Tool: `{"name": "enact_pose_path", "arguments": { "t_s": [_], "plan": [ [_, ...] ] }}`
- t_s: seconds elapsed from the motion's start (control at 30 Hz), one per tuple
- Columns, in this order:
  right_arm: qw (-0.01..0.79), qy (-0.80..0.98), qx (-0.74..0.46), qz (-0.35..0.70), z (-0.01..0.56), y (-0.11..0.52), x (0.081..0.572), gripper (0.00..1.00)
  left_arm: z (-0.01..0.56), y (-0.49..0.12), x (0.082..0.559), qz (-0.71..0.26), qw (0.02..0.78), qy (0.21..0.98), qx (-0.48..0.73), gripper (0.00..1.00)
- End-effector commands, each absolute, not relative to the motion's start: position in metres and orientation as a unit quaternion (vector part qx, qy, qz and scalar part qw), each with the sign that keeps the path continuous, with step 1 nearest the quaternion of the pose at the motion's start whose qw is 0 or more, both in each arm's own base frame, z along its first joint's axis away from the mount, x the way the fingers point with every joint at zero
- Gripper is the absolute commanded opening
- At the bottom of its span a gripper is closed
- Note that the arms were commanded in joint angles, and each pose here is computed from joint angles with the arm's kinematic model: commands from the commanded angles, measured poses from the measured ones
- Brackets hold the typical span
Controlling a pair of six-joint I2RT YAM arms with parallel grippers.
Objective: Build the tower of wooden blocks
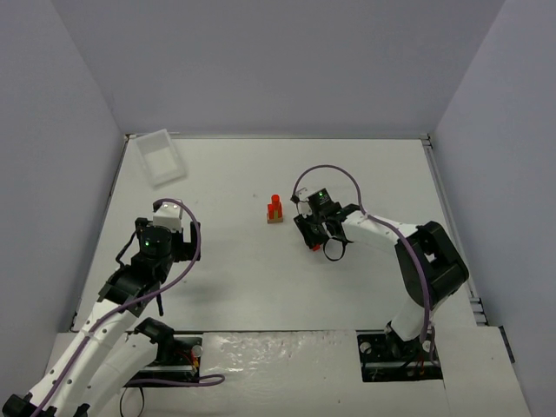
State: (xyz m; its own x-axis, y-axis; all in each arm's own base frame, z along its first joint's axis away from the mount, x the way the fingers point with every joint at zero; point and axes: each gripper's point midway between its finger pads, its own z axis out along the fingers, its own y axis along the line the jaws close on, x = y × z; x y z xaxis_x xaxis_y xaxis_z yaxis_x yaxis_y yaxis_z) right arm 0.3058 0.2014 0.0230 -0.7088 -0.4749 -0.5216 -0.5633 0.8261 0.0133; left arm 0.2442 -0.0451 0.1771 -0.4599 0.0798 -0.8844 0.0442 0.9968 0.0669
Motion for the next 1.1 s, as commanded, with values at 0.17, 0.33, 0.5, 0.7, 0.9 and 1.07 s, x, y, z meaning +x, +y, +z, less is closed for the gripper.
{"name": "enact_pose_path", "arguments": {
  "t_s": [0.17, 0.33, 0.5, 0.7, 0.9, 1.07],
  "plan": [
    [0.288, 0.915, -0.272, 0.083, 0.041, 0.208, 0.32, 0.3, 0.19, -0.049, 0.253, 0.011, 0.541, 0.84, 0.036, 0.96],
    [0.293, 0.914, -0.27, 0.078, 0.044, 0.206, 0.322, 0.16, 0.19, -0.049, 0.253, 0.011, 0.541, 0.84, 0.036, 0.96],
    [0.328, 0.895, -0.288, 0.092, 0.079, 0.213, 0.327, 0.0, 0.191, -0.049, 0.253, 0.012, 0.542, 0.839, 0.036, 0.96],
    [0.373, 0.847, -0.362, 0.106, 0.161, 0.228, 0.339, 0.0, 0.19, -0.049, 0.253, 0.011, 0.542, 0.84, 0.037, 0.96],
    [0.414, 0.769, -0.48, 0.085, 0.242, 0.239, 0.352, 0.0, 0.191, -0.05, 0.253, 0.01, 0.541, 0.84, 0.039, 0.96],
    [0.419, 0.703, -0.567, 0.097, 0.262, 0.259, 0.359, 0.0, 0.19, -0.05, 0.254, 0.01, 0.54, 0.841, 0.04, 0.96]
  ]
}}
